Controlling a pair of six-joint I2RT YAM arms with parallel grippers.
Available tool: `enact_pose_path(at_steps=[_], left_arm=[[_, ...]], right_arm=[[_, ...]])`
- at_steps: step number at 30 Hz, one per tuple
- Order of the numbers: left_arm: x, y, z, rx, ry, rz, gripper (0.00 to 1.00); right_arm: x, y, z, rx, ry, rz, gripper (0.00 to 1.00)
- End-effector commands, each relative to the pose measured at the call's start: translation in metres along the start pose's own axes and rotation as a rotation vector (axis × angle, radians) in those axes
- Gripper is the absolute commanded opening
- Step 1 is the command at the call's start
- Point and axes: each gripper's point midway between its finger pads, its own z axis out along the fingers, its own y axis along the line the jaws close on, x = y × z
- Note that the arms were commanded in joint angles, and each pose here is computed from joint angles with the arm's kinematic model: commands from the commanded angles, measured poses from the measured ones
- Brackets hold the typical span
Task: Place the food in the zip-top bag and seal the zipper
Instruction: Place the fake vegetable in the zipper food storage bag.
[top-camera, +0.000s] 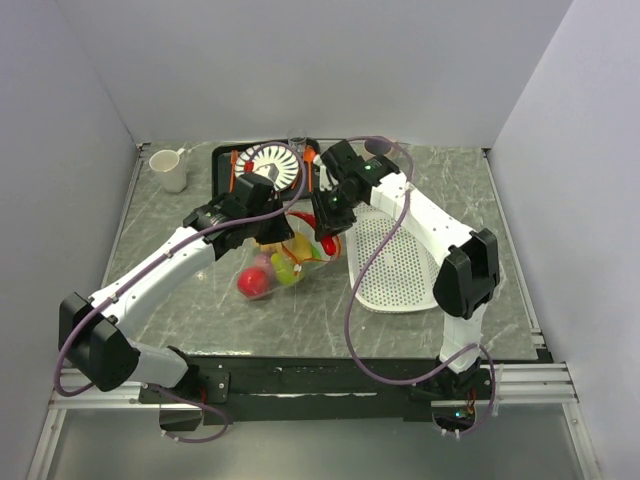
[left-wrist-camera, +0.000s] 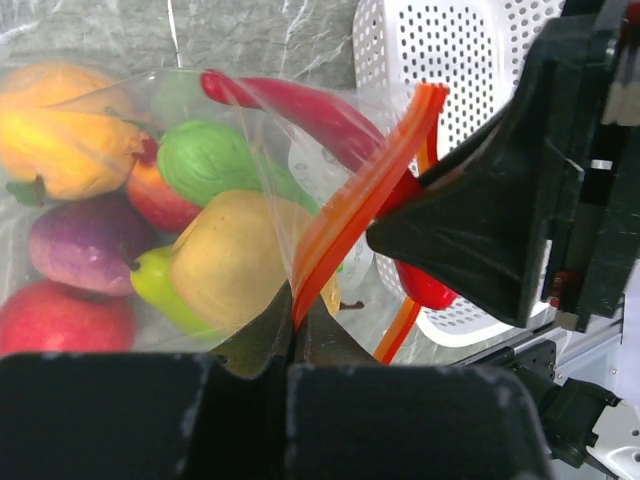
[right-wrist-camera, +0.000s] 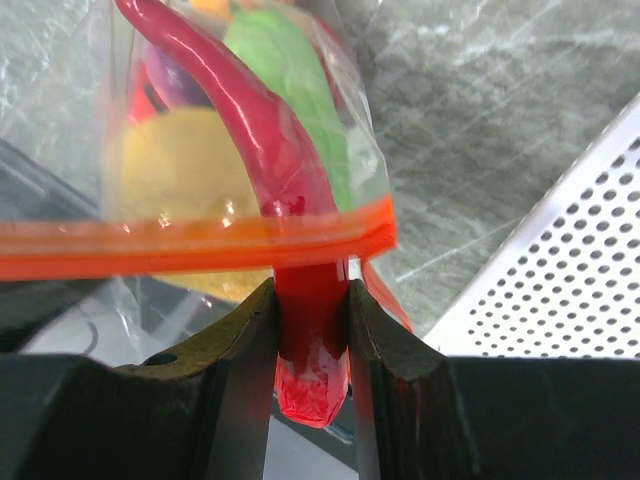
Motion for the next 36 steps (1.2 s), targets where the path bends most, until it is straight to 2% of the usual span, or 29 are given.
enact_pose_path(at_steps=[1,7,9,11,14,15,16,20,23,28,33,36], left_arm=[[-0.011,-0.021,-0.011,0.091,-0.037,0.031,0.01],[-0.014,-0.026,-0.018,0.112,-0.050,0.036,0.01],[-0.014,-0.024,-0.017,0.103,-0.053,0.036,0.01],[-0.013,-0.019,-0.018,0.081,-0.057,0.029,0.01],[-0.012,-0.015,-0.018,0.064,-0.059,0.022,0.01],[-0.011,-0.014,-0.018,0.061,-0.056,0.020,0.01],[-0.014,-0.010,-0.017,0.037,-0.074,0.016,0.01],[-0.017,-0.005,-0.020,0.011,-0.091,0.009,0.01],[-0.019,-0.002,-0.023,-0.004,-0.101,0.010,0.01],[-0.020,-0.002,-0.023,-0.005,-0.110,0.007,0.01],[-0.017,0.000,-0.021,-0.010,-0.100,0.008,0.01],[-0.016,0.001,-0.020,-0.014,-0.097,0.007,0.01]], right_arm=[[-0.016,0.005,-0.001,0.027,-0.043,-0.002,0.24],[-0.025,-0.008,0.006,0.130,-0.092,0.009,0.30],[-0.027,-0.009,0.004,0.141,-0.112,0.003,0.39],[-0.031,-0.006,-0.001,0.136,-0.144,-0.009,0.56],[-0.037,0.005,-0.019,0.105,-0.220,-0.043,0.63],[-0.035,0.009,-0.030,0.083,-0.247,-0.053,0.72],[-0.036,0.012,-0.036,0.066,-0.268,-0.060,0.74],[-0.039,0.009,-0.070,0.081,-0.383,-0.039,0.75],[-0.034,-0.010,-0.074,0.120,-0.402,0.027,0.73],[-0.016,-0.025,-0.050,0.086,-0.330,0.123,0.70],[-0.002,-0.018,-0.025,0.004,-0.276,0.159,0.67],[0.003,-0.023,-0.016,0.021,-0.247,0.167,0.64]])
